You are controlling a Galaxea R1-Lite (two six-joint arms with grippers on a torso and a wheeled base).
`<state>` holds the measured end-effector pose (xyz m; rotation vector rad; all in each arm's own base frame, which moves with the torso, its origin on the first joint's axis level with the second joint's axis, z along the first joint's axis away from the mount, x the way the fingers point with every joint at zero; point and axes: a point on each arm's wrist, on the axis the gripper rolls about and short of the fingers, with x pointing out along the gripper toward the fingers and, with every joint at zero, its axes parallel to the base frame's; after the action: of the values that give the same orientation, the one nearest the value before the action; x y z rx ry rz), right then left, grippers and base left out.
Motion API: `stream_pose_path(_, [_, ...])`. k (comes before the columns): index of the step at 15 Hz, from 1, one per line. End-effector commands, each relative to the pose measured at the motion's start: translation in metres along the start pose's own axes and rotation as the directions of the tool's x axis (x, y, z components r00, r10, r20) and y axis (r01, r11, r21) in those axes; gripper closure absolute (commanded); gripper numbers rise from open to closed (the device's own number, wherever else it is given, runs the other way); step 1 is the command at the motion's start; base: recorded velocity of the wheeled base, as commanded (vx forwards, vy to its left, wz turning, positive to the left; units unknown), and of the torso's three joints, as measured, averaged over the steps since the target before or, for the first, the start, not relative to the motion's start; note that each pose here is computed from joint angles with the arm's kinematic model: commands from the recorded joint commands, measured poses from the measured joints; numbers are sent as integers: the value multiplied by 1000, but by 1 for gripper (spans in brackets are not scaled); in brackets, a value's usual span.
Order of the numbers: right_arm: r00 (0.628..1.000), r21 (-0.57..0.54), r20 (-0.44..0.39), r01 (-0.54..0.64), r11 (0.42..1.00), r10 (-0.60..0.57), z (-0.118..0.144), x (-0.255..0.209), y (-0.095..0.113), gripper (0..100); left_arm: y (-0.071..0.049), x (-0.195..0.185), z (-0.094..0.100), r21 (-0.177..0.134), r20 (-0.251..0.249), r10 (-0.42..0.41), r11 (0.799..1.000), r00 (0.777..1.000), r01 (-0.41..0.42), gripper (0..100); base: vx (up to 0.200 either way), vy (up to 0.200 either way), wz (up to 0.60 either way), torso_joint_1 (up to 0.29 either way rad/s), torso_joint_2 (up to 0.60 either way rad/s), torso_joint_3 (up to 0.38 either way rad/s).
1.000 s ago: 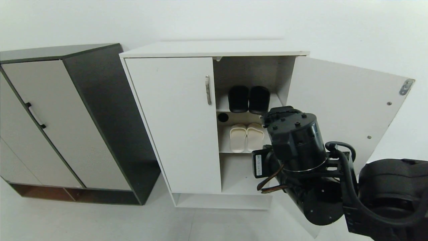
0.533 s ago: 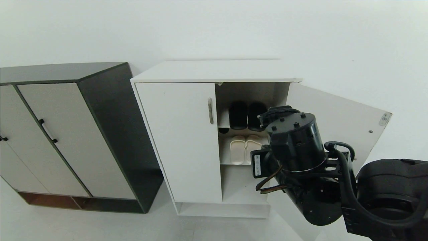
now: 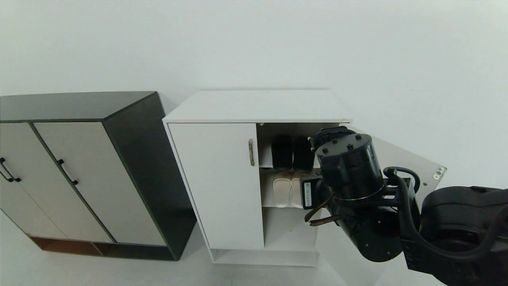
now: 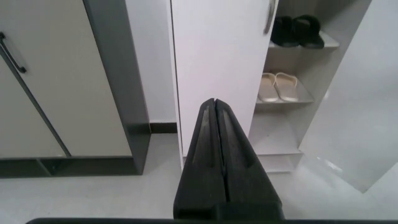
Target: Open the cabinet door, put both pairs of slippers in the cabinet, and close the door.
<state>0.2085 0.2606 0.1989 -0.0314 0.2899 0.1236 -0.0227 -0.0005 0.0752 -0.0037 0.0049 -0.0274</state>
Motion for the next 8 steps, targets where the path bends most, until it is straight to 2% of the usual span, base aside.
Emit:
stream_pose_path(1, [1000,-3,-3,0,1000,0,-1,1,1,100,0,0,0,1,-1,0,1000,1000,0,100,0,0,0,198,-515,-320])
stream_pose_path(8, [1000,-5,-5,2,1000,-2,-2,2,1,100,0,0,0,1,-1,0,1000,1000,0,100,0,0,0,222,-528,-313])
